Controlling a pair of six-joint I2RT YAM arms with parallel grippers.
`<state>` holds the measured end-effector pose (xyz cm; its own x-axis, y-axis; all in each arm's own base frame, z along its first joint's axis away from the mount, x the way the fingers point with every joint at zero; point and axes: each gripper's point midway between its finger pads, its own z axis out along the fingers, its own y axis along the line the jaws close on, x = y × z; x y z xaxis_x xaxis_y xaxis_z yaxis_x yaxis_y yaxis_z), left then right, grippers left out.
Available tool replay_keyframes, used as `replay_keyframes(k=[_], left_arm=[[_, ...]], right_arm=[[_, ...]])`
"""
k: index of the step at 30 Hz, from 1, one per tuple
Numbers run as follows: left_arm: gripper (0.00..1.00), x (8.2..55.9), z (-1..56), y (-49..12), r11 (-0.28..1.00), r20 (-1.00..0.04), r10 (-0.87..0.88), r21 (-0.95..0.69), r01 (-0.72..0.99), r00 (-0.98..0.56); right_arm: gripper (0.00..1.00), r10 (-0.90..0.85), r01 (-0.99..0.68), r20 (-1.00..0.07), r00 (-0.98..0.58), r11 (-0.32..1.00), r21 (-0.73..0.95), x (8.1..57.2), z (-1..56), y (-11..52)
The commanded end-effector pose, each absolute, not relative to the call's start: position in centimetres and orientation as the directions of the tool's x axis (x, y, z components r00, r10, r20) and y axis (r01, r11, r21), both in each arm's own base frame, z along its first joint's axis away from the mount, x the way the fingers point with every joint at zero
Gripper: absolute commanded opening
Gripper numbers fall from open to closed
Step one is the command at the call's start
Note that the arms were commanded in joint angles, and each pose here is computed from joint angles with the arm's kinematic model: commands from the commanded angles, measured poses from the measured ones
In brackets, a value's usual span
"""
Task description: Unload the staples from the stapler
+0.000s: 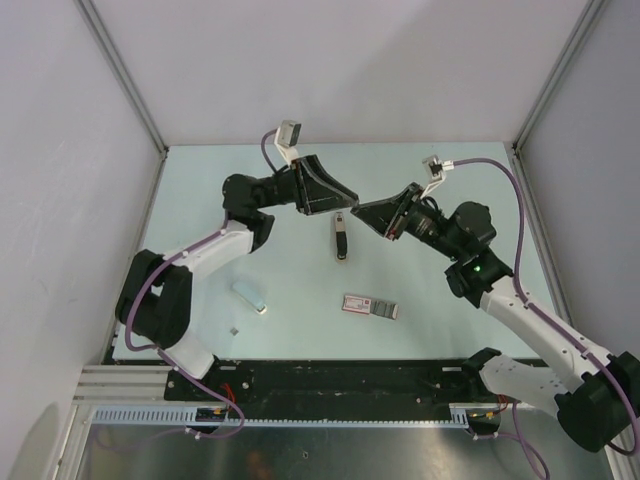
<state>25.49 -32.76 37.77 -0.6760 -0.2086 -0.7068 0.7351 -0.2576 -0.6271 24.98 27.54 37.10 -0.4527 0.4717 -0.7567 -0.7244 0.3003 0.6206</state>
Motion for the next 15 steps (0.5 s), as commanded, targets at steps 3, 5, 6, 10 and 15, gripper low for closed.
replay_keyframes(k=[3,5,6,10,15], left_arm=[[0.56,27.1,37.5,-31.6,-0.113,-0.814,-0.160,-0.547,0.830,-0.558],[0.62,28.9,36.3,-31.2,0.008,-0.854,-0.128,-0.510,0.860,-0.505],[0.66,30.2,35.4,-31.1,0.102,-0.871,-0.101,-0.489,0.866,-0.480],[0.78,31.8,31.0,-29.7,0.339,-0.912,0.058,-0.366,0.867,-0.407],[0.96,31.9,26.2,-26.8,0.469,-0.911,0.213,-0.221,0.855,-0.353]], right_arm=[[0.17,0.429,-0.654,-0.784,-0.448,0.441,0.615,25.3,35.5,25.3],[0.17,0.406,-0.593,-0.781,-0.474,0.508,0.624,25.5,33.6,24.3],[0.17,0.393,-0.550,-0.775,-0.495,0.548,0.630,25.7,32.3,23.7],[0.14,0.344,-0.338,-0.716,-0.607,0.704,0.624,25.9,26.2,21.5],[0.04,0.292,-0.129,-0.656,-0.696,0.848,0.514,24.8,19.9,19.6]])
